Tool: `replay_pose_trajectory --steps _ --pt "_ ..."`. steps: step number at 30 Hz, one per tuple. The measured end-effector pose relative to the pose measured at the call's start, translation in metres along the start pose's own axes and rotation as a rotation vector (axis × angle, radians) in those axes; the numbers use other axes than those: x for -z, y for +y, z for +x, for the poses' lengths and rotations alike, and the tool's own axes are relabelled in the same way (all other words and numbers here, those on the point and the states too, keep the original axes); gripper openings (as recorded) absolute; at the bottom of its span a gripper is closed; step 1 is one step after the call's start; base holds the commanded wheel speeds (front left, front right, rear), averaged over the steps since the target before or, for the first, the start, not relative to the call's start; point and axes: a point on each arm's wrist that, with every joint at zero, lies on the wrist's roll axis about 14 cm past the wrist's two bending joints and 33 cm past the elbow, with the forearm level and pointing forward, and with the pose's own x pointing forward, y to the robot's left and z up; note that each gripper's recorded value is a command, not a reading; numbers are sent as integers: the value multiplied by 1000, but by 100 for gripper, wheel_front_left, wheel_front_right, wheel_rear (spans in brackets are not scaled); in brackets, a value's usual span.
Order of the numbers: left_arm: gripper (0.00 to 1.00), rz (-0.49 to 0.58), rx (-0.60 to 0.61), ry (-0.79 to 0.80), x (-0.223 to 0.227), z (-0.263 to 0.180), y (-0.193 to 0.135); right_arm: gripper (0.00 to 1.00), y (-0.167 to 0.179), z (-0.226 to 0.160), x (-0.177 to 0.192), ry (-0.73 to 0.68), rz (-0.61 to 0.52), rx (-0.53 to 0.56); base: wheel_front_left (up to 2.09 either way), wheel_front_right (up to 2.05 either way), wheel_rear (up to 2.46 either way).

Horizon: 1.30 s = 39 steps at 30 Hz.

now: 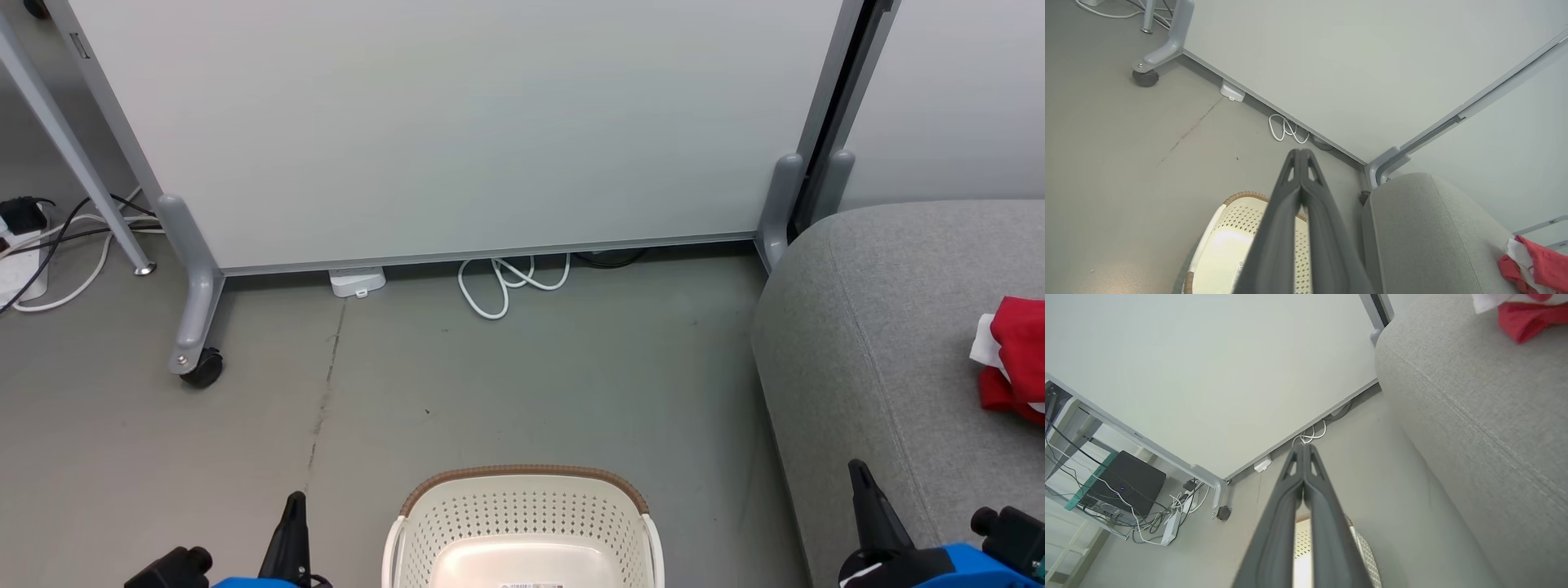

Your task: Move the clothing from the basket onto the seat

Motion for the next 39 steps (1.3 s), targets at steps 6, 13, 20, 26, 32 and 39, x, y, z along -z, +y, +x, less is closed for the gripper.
replay_pose_trajectory --steps 6,13,20,26,32,39 --pt "0 -83 5 -21 -10 6 -4 0 2 2 -4 -10 89 -3 0 0 0" --pt "0 -183 6 -38 -19 10 -5 0 4 6 -11 -25 197 -11 0 0 0" --pt "0 -267 16 -46 -25 14 -9 0 6 7 -15 -34 285 -17 0 0 0" --pt "0 -333 29 -63 -34 19 -13 0 7 9 -19 -41 354 -26 0 0 0" --pt "0 -405 40 -66 -38 21 -15 0 9 11 -23 -50 432 -36 0 0 0" --pt "0 -473 58 -82 -47 26 -20 0 10 12 -27 -58 505 -45 0 0 0"
